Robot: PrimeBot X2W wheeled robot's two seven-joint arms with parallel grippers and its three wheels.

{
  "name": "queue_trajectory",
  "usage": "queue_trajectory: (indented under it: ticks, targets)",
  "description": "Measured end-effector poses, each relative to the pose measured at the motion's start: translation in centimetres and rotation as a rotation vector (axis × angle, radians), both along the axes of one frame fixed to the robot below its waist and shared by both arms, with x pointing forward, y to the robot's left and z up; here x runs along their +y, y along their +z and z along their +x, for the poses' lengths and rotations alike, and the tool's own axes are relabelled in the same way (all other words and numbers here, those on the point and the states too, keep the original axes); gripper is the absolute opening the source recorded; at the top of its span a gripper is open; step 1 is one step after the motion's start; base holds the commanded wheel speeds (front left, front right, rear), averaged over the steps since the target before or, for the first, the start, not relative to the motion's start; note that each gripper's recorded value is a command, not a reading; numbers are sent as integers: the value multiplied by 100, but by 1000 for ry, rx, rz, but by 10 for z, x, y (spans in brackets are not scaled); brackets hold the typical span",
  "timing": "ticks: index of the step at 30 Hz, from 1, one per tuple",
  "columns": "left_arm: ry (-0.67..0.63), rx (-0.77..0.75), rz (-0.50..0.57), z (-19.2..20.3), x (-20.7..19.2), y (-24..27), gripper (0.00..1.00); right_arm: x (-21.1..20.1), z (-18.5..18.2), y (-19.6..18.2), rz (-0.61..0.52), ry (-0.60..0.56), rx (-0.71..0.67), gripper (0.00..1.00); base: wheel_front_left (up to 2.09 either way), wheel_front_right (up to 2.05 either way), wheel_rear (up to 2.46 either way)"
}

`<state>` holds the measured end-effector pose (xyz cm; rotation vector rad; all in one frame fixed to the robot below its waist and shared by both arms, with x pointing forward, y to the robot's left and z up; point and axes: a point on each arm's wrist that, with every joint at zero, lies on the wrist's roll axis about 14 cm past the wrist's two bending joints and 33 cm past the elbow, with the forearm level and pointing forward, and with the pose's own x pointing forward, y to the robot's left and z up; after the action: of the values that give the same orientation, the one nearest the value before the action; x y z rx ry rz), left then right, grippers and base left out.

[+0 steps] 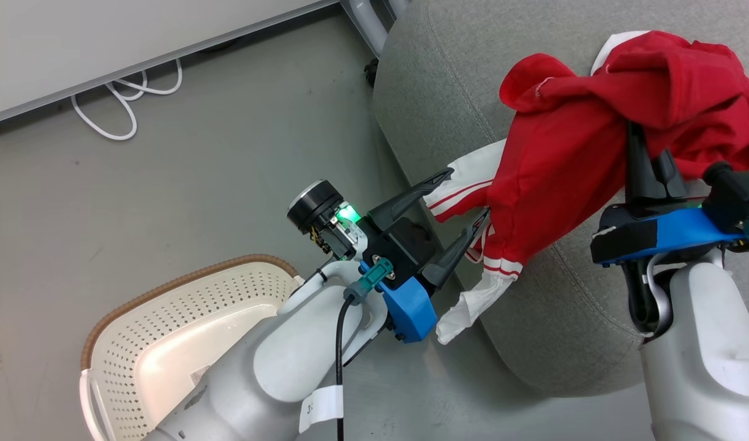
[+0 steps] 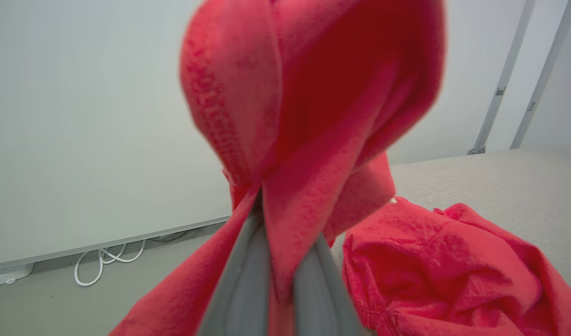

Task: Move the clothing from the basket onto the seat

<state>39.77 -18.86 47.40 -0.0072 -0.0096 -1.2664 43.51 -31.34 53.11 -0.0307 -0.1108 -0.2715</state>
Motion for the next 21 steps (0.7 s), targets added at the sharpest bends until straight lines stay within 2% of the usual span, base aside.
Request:
queue_trajectory:
  ticks: [10, 21]
  targets:
    - [-40, 20, 5, -12, -9, -6, 100, -27, -28, -8, -9, -94, 25, 0, 0, 0, 0]
    - [-42, 26, 4, -13, -8, -7, 100, -26, -30, -11, -8, -93, 35, 0, 0, 0, 0]
